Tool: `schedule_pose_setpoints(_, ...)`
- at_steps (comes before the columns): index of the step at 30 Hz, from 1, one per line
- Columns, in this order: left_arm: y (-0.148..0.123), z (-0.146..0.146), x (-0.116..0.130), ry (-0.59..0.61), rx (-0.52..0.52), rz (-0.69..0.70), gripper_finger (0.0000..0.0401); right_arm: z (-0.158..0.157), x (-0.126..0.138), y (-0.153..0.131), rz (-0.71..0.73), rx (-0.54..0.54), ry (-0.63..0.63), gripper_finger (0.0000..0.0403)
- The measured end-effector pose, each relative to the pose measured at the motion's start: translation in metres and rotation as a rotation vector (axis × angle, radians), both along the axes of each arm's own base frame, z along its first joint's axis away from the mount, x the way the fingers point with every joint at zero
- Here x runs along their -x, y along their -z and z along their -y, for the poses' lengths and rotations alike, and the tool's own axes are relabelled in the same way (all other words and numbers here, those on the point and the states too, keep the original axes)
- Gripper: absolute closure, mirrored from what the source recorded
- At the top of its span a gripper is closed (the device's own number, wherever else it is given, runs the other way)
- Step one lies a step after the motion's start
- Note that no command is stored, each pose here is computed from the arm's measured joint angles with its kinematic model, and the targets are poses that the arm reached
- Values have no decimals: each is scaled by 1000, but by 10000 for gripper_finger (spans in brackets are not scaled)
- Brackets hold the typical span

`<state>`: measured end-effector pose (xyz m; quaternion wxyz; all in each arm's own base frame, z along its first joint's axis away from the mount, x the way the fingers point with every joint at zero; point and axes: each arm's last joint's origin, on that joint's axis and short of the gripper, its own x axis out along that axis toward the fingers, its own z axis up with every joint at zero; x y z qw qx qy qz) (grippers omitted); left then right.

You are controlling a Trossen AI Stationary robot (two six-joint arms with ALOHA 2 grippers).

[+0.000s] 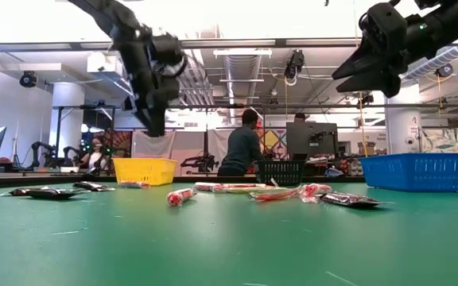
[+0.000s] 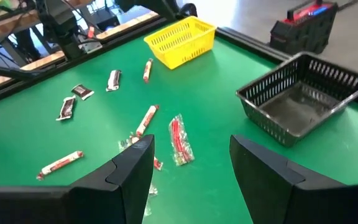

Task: Sort candy by brand, put in halloween buckets
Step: Put the brown chocolate into the blue basket

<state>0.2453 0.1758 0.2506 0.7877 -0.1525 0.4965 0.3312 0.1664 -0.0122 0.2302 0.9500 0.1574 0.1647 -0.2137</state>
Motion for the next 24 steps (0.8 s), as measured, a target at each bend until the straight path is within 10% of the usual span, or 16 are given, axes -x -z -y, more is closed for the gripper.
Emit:
schedule_pose_setpoints(12,-50,137,0,526,-219,358,271,-6,-25,-4,76,-272,-67,200)
schedule_pose_setpoints(24,-25,198,39,733,-274,728,271,-36,-101,-11,-529,-67,-407,200)
